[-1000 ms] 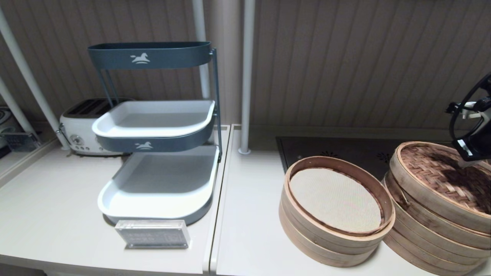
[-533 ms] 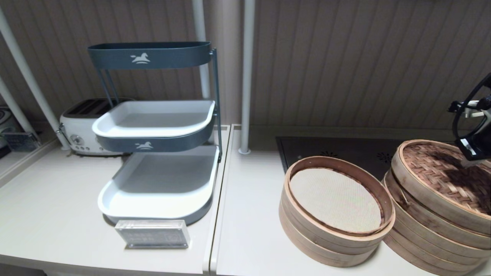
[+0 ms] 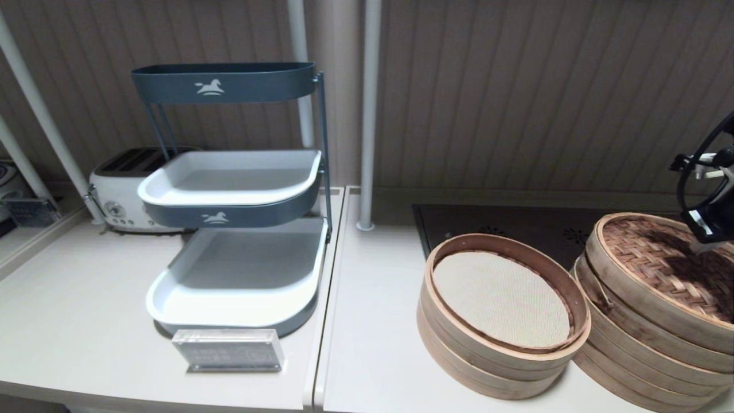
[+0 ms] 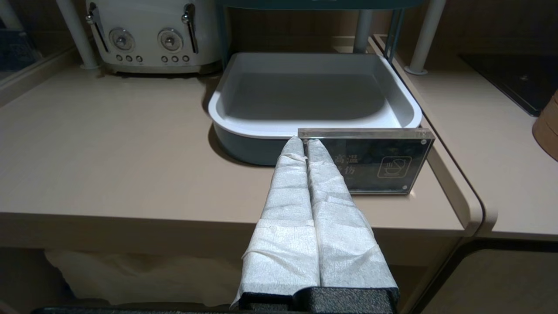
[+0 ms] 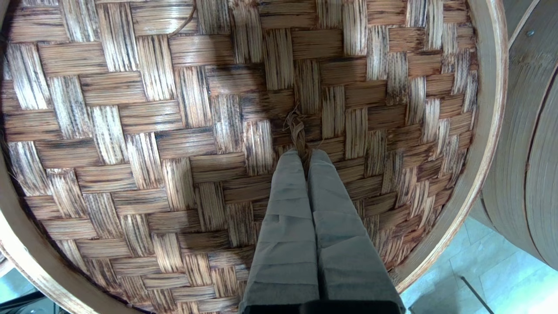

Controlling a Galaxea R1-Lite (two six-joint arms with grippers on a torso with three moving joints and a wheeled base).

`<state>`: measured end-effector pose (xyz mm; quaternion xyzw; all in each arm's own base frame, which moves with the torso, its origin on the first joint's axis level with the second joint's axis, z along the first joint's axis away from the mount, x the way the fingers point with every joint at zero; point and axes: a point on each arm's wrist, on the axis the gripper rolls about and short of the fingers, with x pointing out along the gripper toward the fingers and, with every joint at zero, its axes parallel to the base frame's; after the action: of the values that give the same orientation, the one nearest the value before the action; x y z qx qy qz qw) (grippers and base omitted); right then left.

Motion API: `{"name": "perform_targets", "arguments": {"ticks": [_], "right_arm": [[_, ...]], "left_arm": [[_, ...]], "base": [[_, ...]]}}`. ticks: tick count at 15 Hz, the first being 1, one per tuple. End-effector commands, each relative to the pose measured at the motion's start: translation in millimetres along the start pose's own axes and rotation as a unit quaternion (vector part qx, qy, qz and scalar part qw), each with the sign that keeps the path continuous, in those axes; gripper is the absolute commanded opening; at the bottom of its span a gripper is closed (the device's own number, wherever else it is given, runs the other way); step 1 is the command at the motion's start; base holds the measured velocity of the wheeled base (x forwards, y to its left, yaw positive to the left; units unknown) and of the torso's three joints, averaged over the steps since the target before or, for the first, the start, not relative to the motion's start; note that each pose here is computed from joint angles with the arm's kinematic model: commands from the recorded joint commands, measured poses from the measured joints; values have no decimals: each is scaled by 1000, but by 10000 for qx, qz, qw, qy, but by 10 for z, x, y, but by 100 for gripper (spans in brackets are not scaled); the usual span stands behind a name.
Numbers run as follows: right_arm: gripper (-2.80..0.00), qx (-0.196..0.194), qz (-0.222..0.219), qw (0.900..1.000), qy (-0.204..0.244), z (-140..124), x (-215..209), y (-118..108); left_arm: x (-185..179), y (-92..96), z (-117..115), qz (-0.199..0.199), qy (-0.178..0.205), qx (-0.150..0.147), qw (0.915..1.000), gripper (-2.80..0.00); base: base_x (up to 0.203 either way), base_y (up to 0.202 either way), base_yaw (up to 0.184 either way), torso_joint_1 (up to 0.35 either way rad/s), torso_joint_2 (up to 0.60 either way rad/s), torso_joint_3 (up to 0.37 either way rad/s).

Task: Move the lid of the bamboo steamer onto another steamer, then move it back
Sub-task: Put the steamer

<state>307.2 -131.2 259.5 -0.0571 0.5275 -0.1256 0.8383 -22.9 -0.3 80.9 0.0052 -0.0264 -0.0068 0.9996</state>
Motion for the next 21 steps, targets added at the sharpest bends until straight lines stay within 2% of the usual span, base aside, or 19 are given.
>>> {"name": "perform_targets", "arguments": {"ticks": [1, 21], "right_arm": [[-280, -13, 17, 10000, 52, -3, 22, 4], [-280, -11, 15, 10000, 0, 18, 24, 9]], "left_arm": [[15, -1, -78, -1, 124, -3, 9999, -280], [15, -1, -78, -6, 123, 2, 9999, -280]], "base": [[0, 0, 0, 0, 0, 0], [0, 0, 0, 0, 0, 0]]}}
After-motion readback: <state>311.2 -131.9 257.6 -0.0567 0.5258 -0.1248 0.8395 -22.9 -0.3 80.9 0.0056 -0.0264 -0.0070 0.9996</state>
